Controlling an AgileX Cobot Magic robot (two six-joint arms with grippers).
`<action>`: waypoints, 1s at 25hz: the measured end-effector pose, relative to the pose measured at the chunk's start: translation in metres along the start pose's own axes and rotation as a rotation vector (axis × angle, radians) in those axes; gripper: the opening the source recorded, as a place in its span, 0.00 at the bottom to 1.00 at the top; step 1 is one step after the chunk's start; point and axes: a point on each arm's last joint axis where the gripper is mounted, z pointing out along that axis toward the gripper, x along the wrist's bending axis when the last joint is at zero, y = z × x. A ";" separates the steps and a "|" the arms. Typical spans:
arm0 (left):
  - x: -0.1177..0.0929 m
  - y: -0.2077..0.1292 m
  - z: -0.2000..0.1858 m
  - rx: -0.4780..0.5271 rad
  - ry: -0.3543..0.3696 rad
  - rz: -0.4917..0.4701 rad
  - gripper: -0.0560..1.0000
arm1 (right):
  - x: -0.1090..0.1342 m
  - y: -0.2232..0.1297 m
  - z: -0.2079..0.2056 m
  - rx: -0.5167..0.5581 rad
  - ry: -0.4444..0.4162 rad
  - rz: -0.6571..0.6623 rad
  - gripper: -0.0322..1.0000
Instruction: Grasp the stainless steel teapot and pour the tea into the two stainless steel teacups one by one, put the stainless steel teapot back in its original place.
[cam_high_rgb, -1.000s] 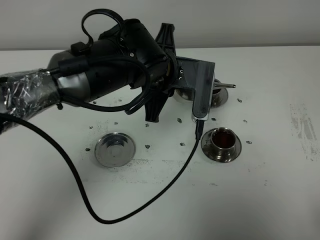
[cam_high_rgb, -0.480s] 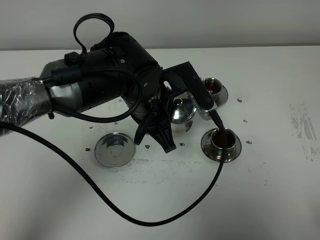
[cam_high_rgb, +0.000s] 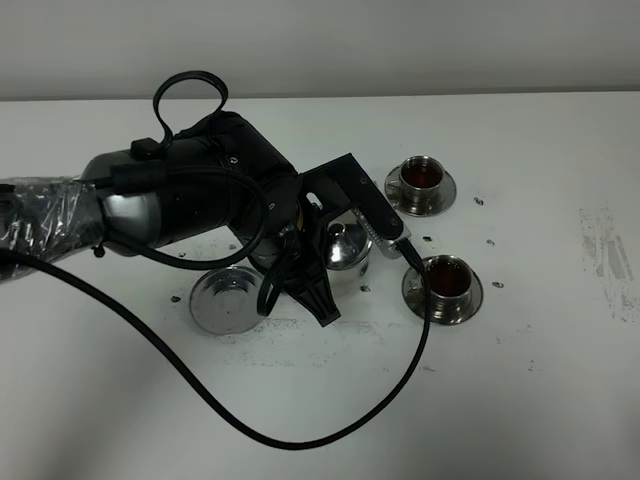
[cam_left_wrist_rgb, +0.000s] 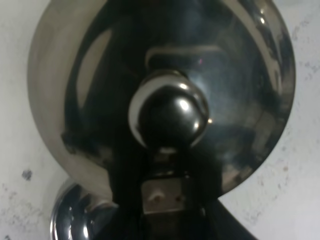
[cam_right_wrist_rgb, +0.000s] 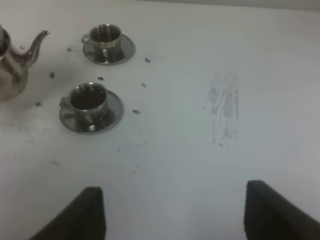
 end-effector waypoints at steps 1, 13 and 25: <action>0.000 0.000 0.004 0.000 -0.001 -0.001 0.24 | 0.000 0.000 0.000 0.000 0.000 0.000 0.61; -0.005 0.000 0.026 0.000 -0.013 0.004 0.24 | 0.000 0.000 0.000 0.000 0.000 0.000 0.61; 0.008 0.005 -0.026 -0.096 0.015 -0.045 0.24 | 0.000 0.000 0.000 0.000 0.000 0.000 0.61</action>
